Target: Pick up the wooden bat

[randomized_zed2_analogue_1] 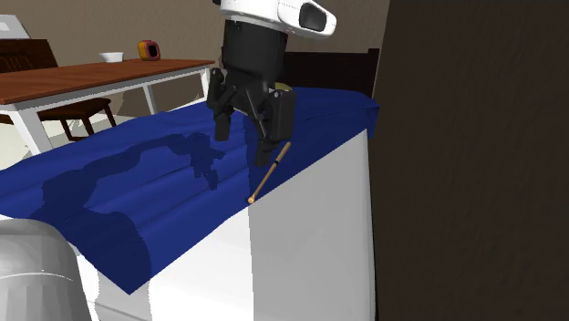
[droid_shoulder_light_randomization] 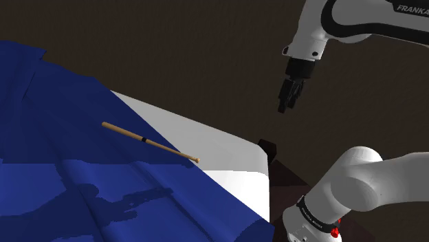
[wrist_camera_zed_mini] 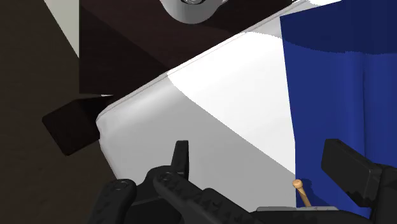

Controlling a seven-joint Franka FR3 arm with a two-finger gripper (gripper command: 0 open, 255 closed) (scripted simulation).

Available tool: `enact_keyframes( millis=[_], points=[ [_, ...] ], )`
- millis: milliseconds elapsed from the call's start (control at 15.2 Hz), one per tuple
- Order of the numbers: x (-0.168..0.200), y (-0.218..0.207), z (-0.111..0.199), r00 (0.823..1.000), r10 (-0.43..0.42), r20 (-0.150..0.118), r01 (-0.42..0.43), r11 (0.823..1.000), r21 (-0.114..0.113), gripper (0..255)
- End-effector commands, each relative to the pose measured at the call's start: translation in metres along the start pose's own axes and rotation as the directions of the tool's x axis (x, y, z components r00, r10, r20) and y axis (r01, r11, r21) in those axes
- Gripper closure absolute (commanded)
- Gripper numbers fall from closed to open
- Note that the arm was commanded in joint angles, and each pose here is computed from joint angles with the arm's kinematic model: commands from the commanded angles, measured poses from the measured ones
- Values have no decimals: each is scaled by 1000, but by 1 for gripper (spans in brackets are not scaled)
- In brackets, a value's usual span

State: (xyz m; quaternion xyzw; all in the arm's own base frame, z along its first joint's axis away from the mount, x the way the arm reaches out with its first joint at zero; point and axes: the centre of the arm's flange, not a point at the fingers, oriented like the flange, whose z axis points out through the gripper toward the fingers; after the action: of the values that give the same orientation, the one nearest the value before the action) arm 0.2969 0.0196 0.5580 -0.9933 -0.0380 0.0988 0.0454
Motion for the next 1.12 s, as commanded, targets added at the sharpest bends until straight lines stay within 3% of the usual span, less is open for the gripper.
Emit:
enact_keyframes(
  millis=[0, 528, 1056],
  points=[
    [0, 0, 0, 1000, 0, 0, 0, 1000, 0, 0],
    [77, -49, 47, 994, -102, -45, 101, 994, -42, 0],
    [150, -104, 92, 975, -205, -84, 198, 976, -88, 0]
  ],
)
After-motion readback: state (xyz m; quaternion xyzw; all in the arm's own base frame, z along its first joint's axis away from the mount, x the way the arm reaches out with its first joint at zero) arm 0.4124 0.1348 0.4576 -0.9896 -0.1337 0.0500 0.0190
